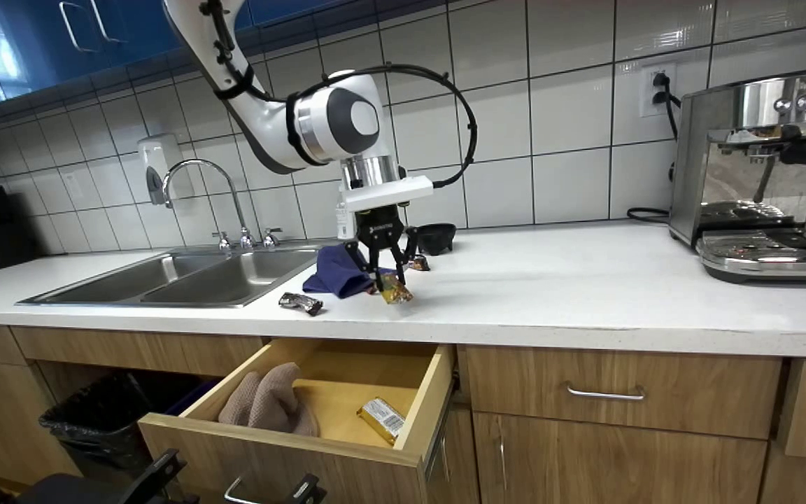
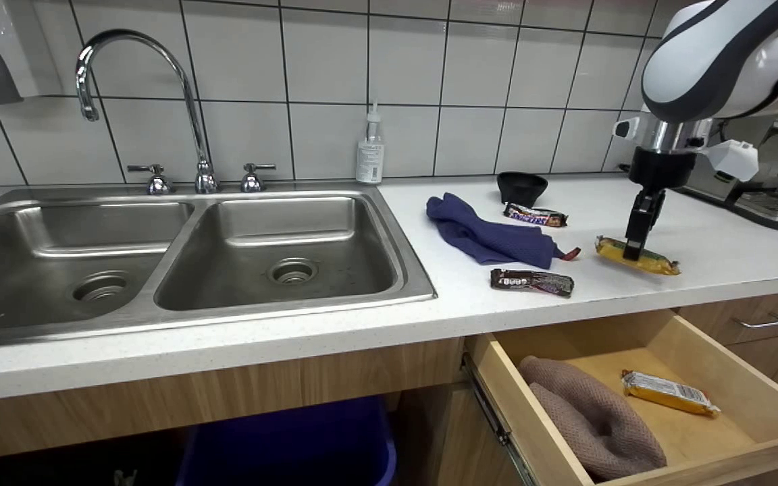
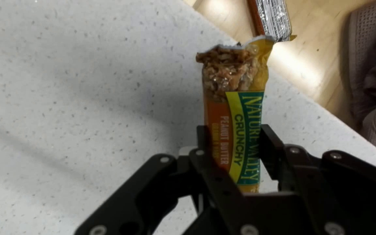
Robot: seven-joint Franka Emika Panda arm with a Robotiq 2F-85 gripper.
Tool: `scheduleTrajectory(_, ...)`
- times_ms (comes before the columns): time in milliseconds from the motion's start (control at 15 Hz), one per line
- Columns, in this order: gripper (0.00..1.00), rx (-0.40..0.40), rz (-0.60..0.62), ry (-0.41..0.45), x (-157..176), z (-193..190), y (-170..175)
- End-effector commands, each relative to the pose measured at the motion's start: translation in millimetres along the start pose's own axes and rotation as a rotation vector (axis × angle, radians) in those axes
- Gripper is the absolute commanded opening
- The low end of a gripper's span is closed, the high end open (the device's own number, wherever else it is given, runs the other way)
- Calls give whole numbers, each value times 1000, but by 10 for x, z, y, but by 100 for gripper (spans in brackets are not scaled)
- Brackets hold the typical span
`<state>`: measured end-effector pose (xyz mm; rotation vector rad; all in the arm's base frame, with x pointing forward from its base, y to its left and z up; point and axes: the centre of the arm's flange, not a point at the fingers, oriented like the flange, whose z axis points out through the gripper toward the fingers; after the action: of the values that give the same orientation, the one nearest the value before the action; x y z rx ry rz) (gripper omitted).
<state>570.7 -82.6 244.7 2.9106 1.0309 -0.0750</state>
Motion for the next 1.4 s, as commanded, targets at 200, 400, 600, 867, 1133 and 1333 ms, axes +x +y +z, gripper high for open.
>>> scheduleTrajectory(200, 16, 5, -7, 7, -692, -110, -458)
scheduleTrajectory(400, 16, 18, -11, -5, -937, -53, -657)
scheduleTrajectory(600, 16, 31, -14, -19, -1137, 13, -839)
scheduleTrajectory(867, 16, 29, -20, -36, -1353, 143, -1011)
scheduleTrajectory(1133, 16, -9, -41, -41, -1449, 316, -1056)
scheduleTrajectory(1333, 16, -30, -58, -39, -1460, 377, -1023)
